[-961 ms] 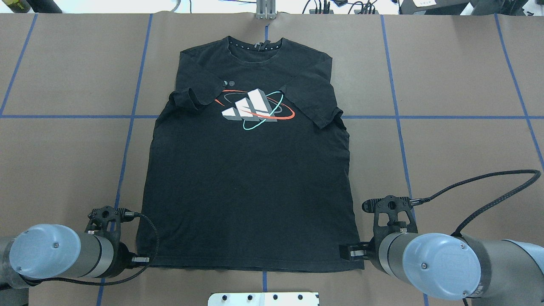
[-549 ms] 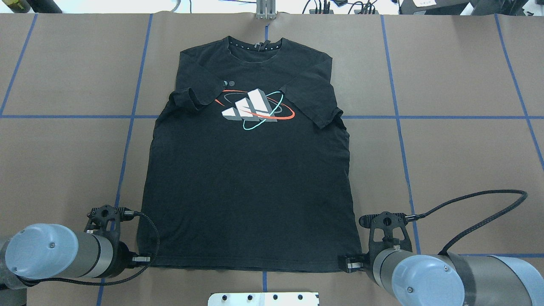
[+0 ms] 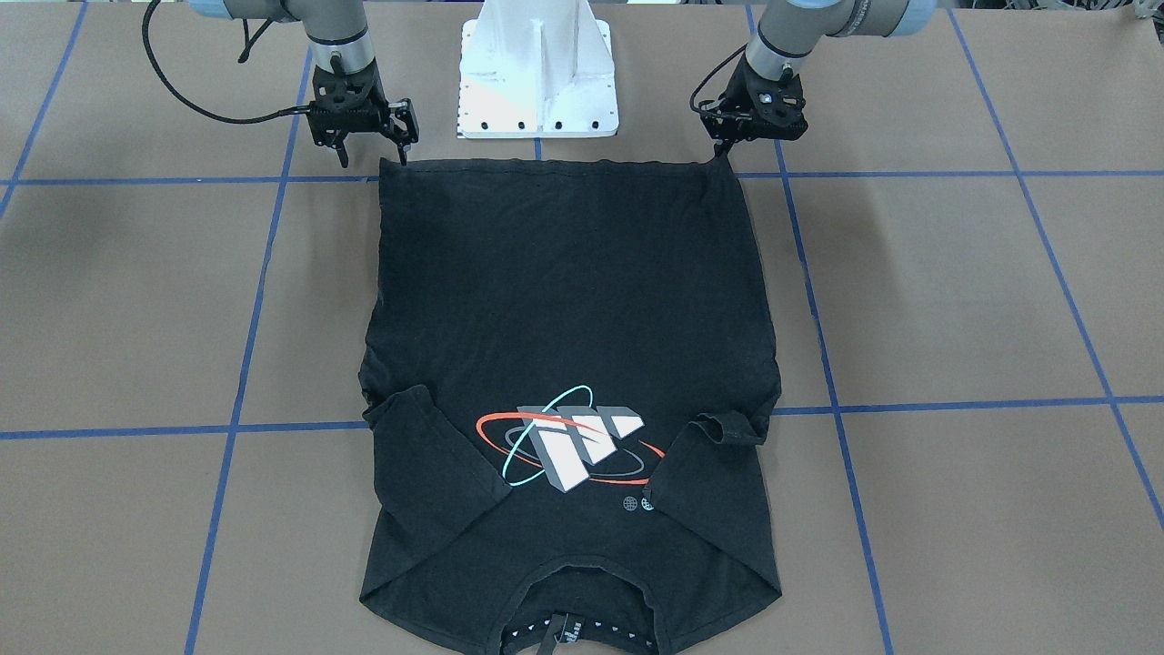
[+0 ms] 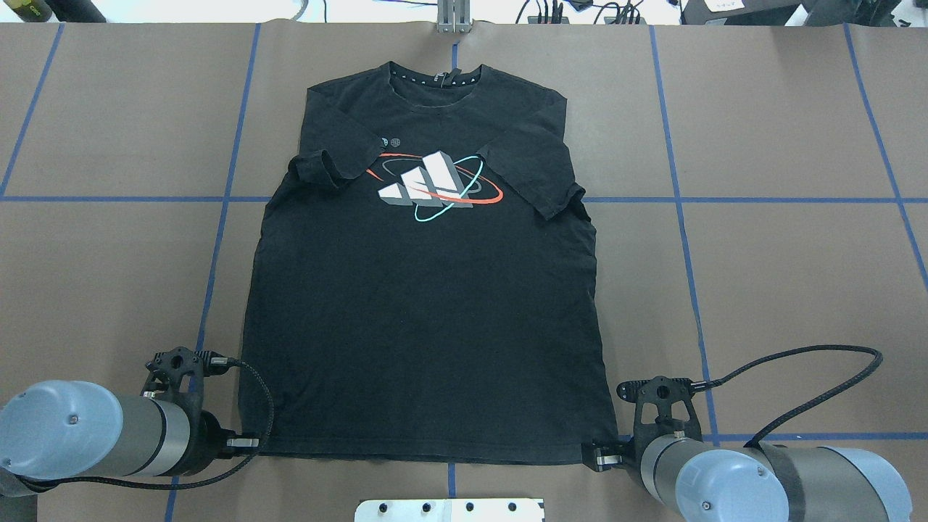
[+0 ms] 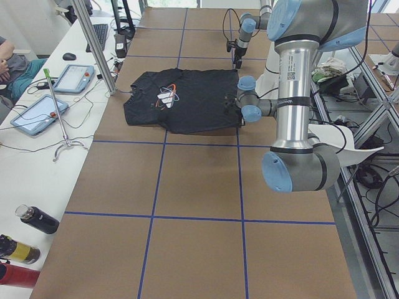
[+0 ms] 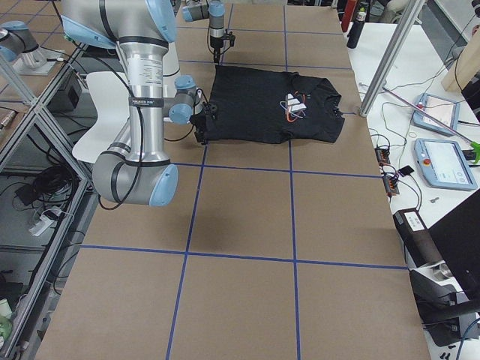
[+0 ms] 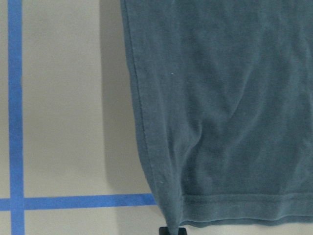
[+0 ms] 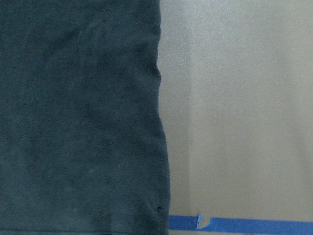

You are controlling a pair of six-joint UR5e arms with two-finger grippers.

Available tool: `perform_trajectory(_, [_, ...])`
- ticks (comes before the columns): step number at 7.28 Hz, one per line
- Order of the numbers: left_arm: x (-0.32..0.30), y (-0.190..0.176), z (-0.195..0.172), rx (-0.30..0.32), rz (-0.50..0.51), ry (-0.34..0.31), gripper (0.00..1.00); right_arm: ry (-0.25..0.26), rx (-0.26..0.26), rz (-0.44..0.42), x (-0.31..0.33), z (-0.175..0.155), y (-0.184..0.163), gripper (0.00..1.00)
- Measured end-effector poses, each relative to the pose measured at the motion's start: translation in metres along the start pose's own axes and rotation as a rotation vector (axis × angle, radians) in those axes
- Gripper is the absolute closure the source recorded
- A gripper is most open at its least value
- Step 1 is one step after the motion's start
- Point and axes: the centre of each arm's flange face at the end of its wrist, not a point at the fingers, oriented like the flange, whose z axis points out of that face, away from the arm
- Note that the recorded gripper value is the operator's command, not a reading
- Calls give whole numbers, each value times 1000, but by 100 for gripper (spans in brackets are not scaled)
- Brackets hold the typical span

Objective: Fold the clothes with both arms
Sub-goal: 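Close both grippers on the hem corners nearest the robot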

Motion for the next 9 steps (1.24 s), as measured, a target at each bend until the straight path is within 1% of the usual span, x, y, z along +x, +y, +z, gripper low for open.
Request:
perform_trajectory(1, [0, 0, 0, 0, 0, 1, 100, -8, 0, 1, -1, -1, 0, 36])
perform_trajectory(3, [0, 0, 0, -1, 1, 1, 100, -17, 1, 3, -3, -3, 0, 36])
perform_trajectory(6, [1, 1, -1, -1, 1, 3, 100, -11, -1, 1, -3, 1, 1, 36])
perform_trajectory(7, [1, 1, -1, -1, 1, 3, 100, -9, 0, 0, -3, 2, 1, 41])
perform_trajectory(9, [2, 1, -1, -1, 1, 4, 100, -6, -1, 0, -3, 3, 2, 57])
